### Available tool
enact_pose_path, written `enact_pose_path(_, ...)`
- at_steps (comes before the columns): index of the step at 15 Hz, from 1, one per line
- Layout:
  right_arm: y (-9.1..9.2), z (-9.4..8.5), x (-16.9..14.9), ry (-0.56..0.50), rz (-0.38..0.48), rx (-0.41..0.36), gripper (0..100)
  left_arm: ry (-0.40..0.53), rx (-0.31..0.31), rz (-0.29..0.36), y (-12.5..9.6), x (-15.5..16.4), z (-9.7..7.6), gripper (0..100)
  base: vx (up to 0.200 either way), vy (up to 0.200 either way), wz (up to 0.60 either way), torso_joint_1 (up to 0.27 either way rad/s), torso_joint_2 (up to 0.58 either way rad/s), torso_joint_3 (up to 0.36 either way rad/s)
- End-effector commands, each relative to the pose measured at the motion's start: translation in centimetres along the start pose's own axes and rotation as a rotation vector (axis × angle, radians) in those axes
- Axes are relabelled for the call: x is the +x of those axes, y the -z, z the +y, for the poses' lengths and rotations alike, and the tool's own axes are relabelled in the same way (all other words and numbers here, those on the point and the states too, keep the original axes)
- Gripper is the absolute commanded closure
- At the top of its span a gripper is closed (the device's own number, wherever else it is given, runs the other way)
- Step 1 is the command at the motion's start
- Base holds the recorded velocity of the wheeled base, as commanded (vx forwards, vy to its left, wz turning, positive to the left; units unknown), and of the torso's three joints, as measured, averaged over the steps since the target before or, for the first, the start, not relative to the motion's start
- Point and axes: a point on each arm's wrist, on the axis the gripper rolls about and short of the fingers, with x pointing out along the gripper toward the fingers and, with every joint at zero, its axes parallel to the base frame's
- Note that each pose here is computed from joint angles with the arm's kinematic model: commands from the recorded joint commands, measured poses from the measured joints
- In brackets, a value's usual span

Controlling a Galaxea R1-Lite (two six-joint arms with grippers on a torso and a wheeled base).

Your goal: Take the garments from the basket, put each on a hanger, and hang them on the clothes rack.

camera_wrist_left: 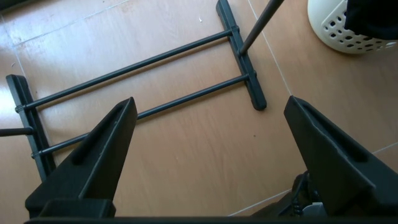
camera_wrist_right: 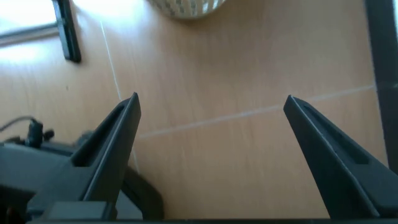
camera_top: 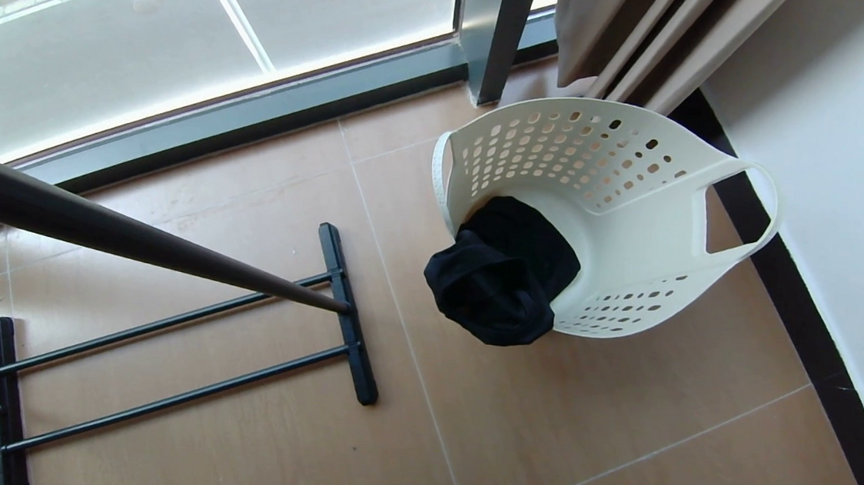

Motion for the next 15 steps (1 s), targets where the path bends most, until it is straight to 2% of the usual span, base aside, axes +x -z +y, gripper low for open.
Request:
enact_pose_path(1, -0.6, -0.2, 1.6, 0.0, 0.194, -0.048, 0, 0.0, 0.0, 0.001, 0.0, 0.0, 0.0, 0, 0.0, 0.0, 0.0, 0.0, 0.0, 0.0)
enact_pose_path(3, -1.9, -0.4, 2.0, -0.018, 0.21, -0.098, 0, 0.0, 0.0, 0.001, 0.0, 0.0, 0.0, 0, 0.0, 0.0, 0.0, 0.0, 0.0, 0.0)
enact_pose_path(7, -8.4, -0.9, 4.2, -0.061, 0.187, -0.153, 0, 0.0, 0.0, 0.001, 0.0, 0.0, 0.0, 0, 0.0, 0.0, 0.0, 0.0, 0.0, 0.0)
enact_pose_path(8, -10.0, -0.7, 5.1, -0.102, 0.187, -0.176, 0, 0.0, 0.0, 0.001, 0.0, 0.0, 0.0, 0, 0.0, 0.0, 0.0, 0.0, 0.0, 0.0)
enact_pose_path(11, -14.0, 0.5, 8.4, -0.221, 0.196, -0.224, 0, 0.0, 0.0, 0.001, 0.0, 0.0, 0.0, 0, 0.0, 0.0, 0.0, 0.0, 0.0, 0.0)
enact_pose_path(13, -16.3, 1.5, 11.3, -0.26, 0.216, -0.245, 0, 0.0, 0.0, 0.001, 0.0, 0.0, 0.0, 0, 0.0, 0.0, 0.0, 0.0, 0.0, 0.0)
enact_pose_path(15, -17.4, 2.9, 14.5, -0.303, 0.26, -0.263, 0, 0.0, 0.0, 0.001, 0.0, 0.0, 0.0, 0, 0.0, 0.0, 0.0, 0.0, 0.0, 0.0)
